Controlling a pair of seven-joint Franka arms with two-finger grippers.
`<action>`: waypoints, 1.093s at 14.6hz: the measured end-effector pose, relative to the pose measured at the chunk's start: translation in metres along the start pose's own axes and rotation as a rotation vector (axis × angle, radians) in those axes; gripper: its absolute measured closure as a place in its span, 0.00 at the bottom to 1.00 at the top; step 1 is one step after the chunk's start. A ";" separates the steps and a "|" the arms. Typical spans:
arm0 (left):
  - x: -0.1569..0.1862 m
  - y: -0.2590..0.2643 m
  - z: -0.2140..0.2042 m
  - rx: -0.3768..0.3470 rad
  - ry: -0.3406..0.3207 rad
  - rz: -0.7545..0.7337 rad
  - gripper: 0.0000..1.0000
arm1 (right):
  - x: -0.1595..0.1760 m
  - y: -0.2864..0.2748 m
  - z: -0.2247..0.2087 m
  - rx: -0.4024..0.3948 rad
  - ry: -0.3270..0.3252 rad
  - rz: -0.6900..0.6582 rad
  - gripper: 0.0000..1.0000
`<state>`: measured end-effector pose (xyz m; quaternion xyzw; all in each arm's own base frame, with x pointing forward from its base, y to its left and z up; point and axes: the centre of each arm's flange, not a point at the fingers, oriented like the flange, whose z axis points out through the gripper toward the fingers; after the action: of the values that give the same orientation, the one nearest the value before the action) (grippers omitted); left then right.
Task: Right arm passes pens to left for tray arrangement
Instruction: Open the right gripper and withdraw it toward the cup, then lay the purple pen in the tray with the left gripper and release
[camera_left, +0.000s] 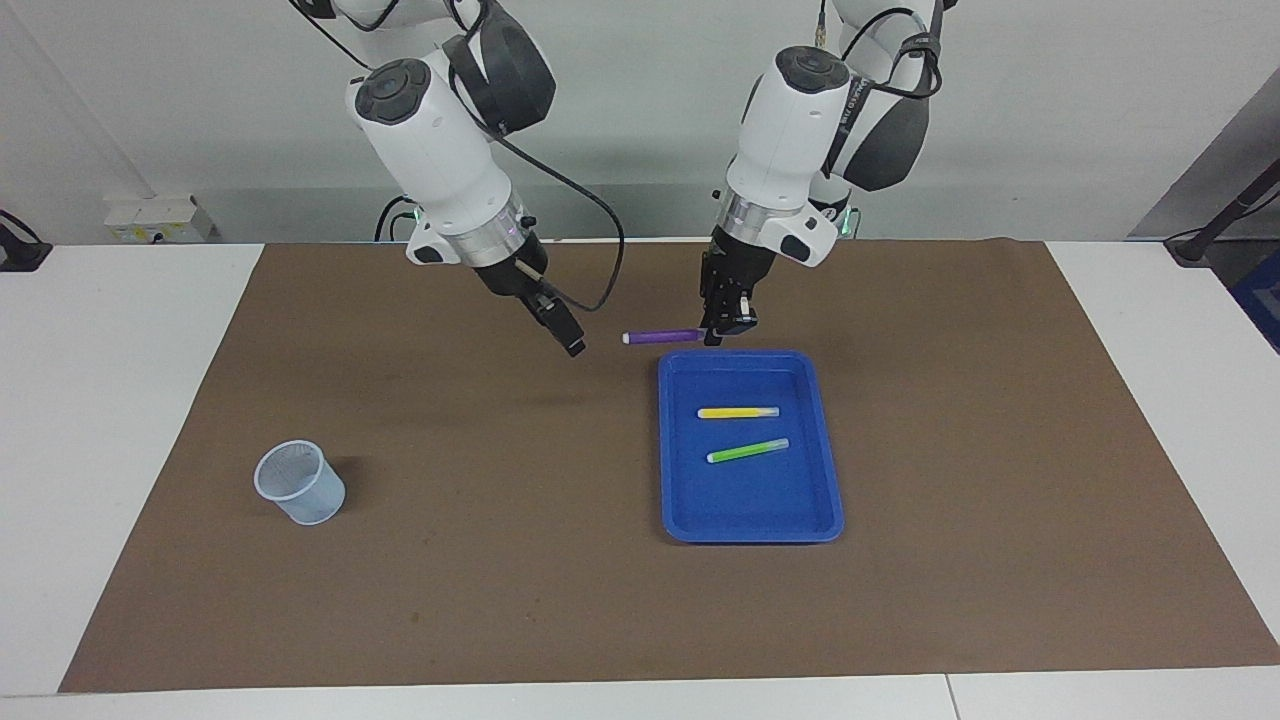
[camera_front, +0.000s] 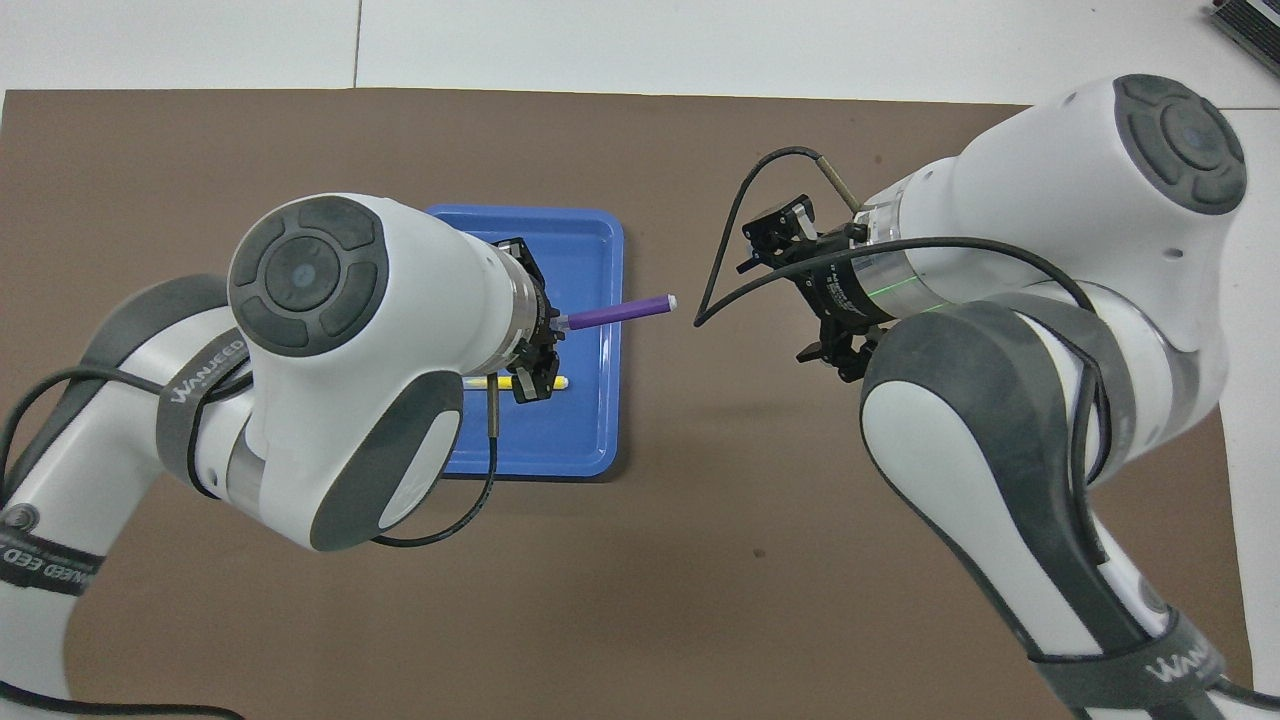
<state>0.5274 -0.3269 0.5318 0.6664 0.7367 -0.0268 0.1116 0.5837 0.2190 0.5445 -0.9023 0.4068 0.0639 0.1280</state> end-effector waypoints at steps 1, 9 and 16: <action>0.008 0.005 0.003 0.004 0.006 0.012 0.83 | 0.008 0.007 -0.002 -0.016 0.004 -0.074 0.00; 0.078 0.038 0.047 0.015 0.041 0.153 0.83 | 0.073 0.085 -0.038 -0.179 0.131 -0.502 0.00; 0.102 0.067 0.112 0.034 0.109 0.219 0.83 | 0.090 0.117 -0.096 -0.284 0.175 -0.648 0.00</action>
<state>0.5994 -0.2409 0.4102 0.7450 0.6641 0.0094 0.0623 0.5567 0.0530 0.5956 -0.9951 0.0964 -0.0013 -0.0201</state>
